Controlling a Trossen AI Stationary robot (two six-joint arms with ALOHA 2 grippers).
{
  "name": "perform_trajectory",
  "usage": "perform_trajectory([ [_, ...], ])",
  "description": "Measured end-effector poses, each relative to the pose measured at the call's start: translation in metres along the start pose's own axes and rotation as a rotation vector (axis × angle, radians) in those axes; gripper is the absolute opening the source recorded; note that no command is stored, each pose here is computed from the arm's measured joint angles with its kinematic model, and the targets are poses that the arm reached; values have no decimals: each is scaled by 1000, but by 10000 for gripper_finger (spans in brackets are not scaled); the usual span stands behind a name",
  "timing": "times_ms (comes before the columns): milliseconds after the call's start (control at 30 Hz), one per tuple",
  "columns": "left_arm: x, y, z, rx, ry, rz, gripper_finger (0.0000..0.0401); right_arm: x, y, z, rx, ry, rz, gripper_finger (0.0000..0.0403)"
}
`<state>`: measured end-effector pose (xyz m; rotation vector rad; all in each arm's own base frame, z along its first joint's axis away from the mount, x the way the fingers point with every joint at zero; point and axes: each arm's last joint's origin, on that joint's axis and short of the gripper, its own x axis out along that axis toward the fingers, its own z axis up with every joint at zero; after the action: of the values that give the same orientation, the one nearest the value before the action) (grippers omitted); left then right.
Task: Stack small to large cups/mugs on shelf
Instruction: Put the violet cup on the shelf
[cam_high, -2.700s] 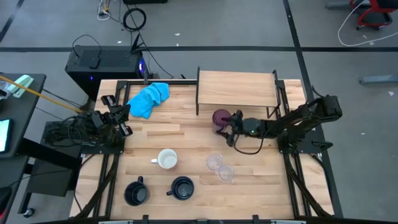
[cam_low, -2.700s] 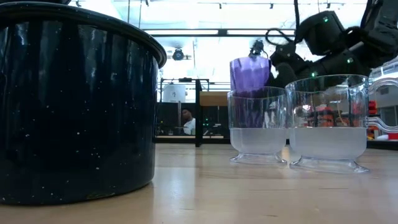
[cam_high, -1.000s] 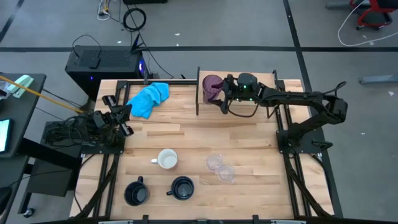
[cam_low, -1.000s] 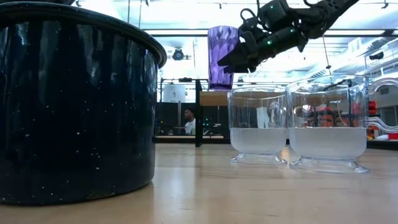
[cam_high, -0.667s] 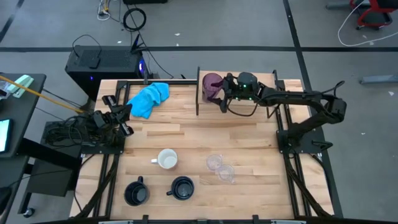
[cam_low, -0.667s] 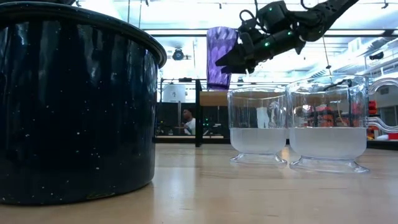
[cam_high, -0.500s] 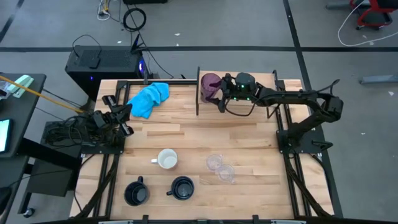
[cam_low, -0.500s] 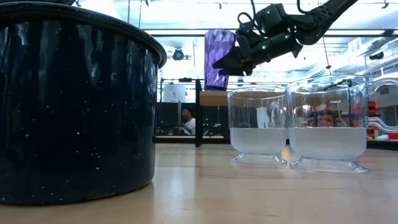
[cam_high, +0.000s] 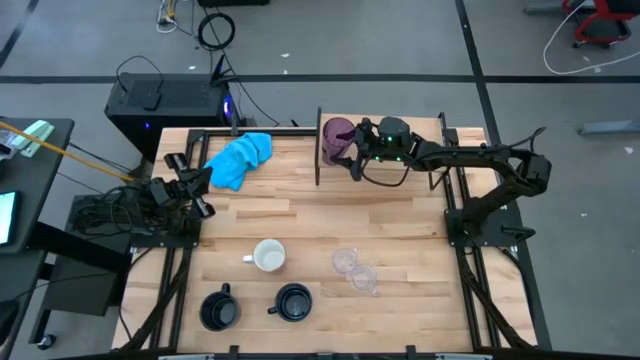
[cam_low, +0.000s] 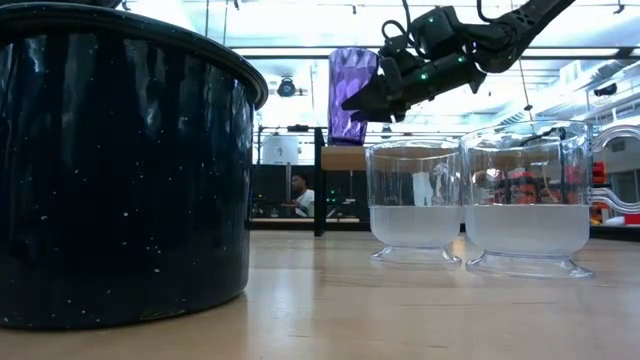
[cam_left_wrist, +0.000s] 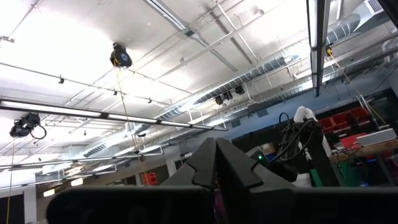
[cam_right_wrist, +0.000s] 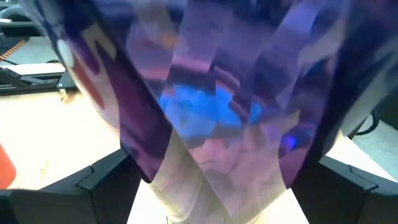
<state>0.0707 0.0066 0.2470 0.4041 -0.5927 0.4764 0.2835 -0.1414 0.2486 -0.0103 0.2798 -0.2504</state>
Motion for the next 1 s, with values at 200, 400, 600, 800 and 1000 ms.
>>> perform_trajectory([
  [200, 0, 0, 0, 0, 0, 0, 18, 0, -1, 0, -14, 0, -4, 392],
  [400, 0, 0, 0, 0, 0, 0, 13, -1, -7, -1, -13, 1, -20, 395],
  [600, 0, 0, 0, 1, 3, -2, 24, -2, -8, -1, -10, 2, -9, 398],
  [800, 0, 0, 0, 1, 4, -3, 16, -2, -13, 10, -5, 57, 6, 398],
  [1000, 0, 0, 0, 1, 4, -3, 15, -5, -14, 31, -17, 156, 24, 399],
])
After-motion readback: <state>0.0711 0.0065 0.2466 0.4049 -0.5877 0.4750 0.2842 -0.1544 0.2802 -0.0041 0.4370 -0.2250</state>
